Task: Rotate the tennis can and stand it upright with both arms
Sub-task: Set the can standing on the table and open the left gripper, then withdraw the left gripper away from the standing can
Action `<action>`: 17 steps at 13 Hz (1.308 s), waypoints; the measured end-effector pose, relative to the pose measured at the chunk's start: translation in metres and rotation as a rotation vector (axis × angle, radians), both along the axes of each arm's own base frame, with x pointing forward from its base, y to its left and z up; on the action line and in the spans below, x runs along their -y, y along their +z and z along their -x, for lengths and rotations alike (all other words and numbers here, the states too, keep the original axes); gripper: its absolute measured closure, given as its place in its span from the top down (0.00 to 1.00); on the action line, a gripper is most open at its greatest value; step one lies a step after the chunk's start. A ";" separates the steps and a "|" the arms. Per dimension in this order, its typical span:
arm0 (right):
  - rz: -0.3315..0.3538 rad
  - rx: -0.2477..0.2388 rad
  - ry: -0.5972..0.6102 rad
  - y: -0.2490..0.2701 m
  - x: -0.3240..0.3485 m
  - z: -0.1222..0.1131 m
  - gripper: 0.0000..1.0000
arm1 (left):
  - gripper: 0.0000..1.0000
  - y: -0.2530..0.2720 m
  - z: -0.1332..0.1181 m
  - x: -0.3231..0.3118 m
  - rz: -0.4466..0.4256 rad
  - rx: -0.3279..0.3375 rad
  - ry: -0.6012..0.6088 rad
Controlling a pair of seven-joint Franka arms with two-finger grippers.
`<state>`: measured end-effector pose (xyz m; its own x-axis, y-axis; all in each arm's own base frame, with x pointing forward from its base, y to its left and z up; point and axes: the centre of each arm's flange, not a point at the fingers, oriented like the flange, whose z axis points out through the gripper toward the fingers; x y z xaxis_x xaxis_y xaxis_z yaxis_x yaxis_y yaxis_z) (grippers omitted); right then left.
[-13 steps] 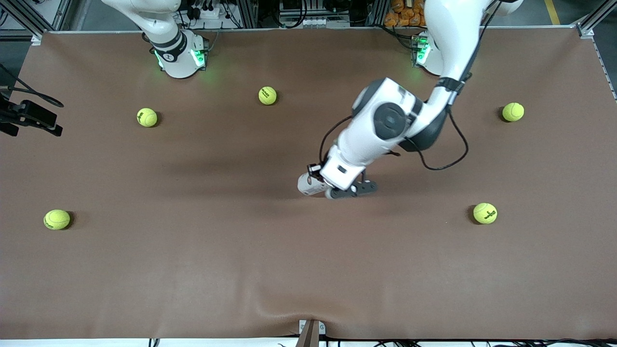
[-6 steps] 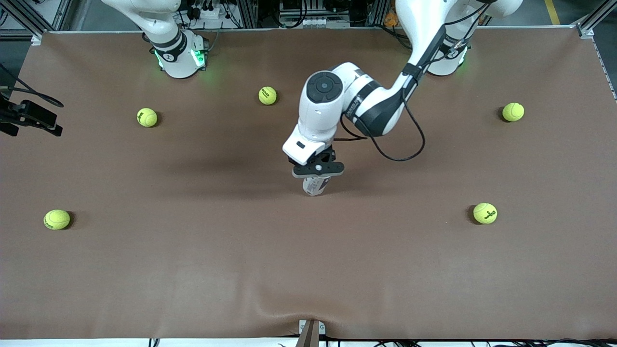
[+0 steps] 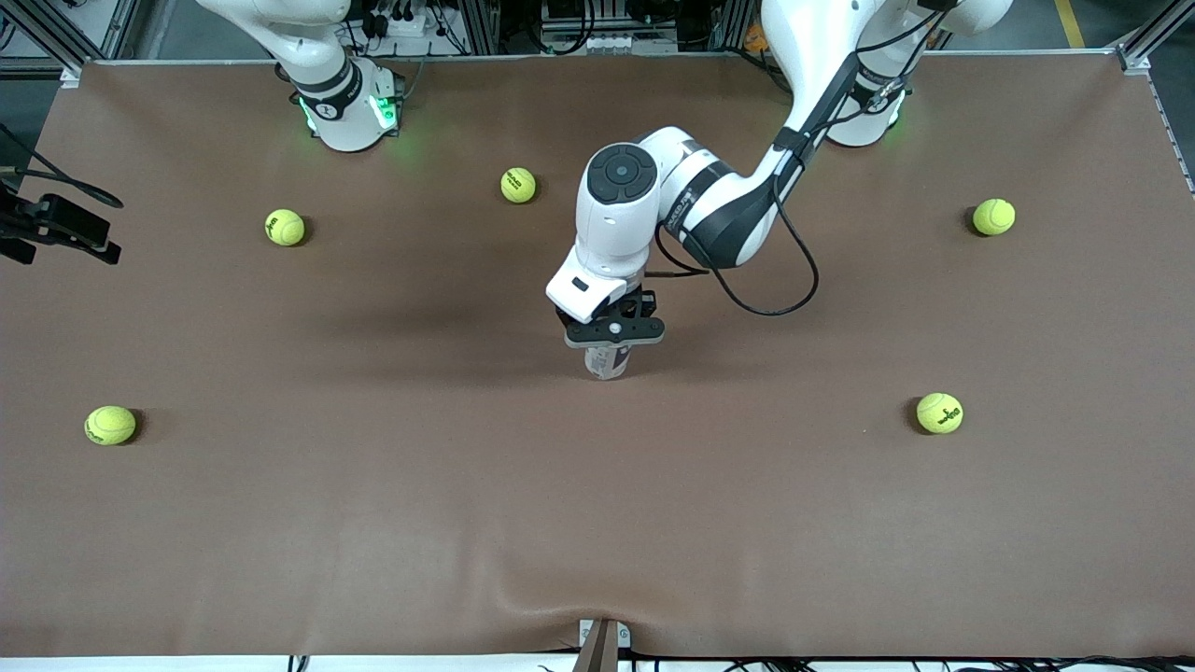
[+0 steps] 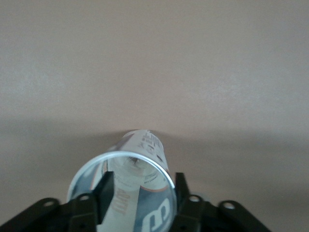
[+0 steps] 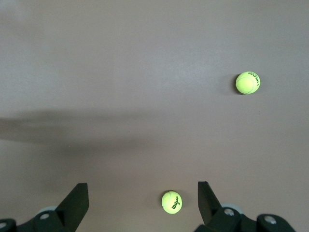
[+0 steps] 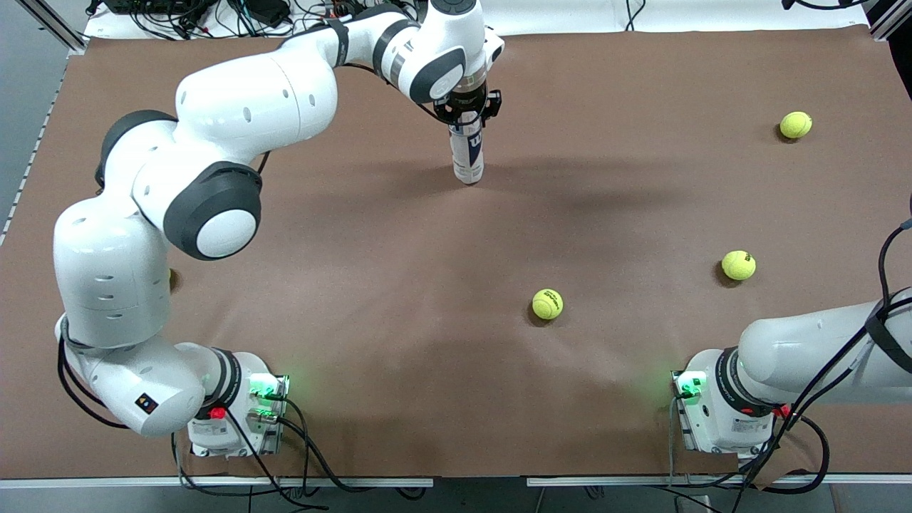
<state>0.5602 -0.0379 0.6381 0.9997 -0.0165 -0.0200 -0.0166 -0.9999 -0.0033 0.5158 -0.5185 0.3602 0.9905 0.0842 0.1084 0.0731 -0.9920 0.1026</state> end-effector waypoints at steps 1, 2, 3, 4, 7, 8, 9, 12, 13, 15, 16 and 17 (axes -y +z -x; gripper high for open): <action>0.000 0.000 0.000 0.000 0.000 0.000 1.00 | 0.77 0.006 -0.002 0.001 0.008 0.008 0.001; 0.000 0.000 0.000 0.000 0.000 0.000 1.00 | 0.89 0.012 -0.004 0.003 0.017 0.018 0.001; 0.000 0.000 0.000 0.000 0.000 0.000 1.00 | 0.99 0.019 -0.005 0.003 0.026 0.026 0.002; 0.000 0.001 0.000 0.000 0.000 0.000 1.00 | 1.00 0.028 -0.006 0.003 0.031 0.034 0.004; 0.000 0.001 0.000 0.000 0.000 0.000 1.00 | 1.00 0.073 -0.019 -0.017 0.036 0.079 0.030; 0.000 0.001 0.000 0.000 0.000 0.000 1.00 | 1.00 0.095 -0.026 -0.035 0.029 0.088 0.054; 0.000 0.001 0.000 0.000 0.000 0.000 1.00 | 1.00 0.118 -0.034 -0.058 0.016 0.088 0.088; 0.000 0.001 0.000 0.000 0.000 0.000 1.00 | 1.00 0.187 -0.057 -0.147 -0.023 0.079 0.203; 0.000 0.001 -0.001 0.000 0.000 0.000 1.00 | 1.00 0.205 -0.062 -0.176 -0.039 0.073 0.221; 0.000 0.001 -0.001 0.000 0.000 0.000 1.00 | 1.00 0.233 -0.065 -0.233 -0.088 0.041 0.206; 0.000 0.001 -0.001 0.000 0.000 0.000 1.00 | 1.00 0.242 -0.066 -0.260 -0.114 0.019 0.181; 0.000 0.001 -0.001 0.000 0.000 0.000 1.00 | 1.00 0.250 -0.067 -0.289 -0.137 -0.002 0.150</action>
<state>0.5603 -0.0382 0.6384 0.9997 -0.0172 -0.0187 -0.0172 -0.9998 -0.0032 0.5833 -0.2296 0.6102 0.9683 0.2155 0.1266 0.2212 -0.9747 -0.0326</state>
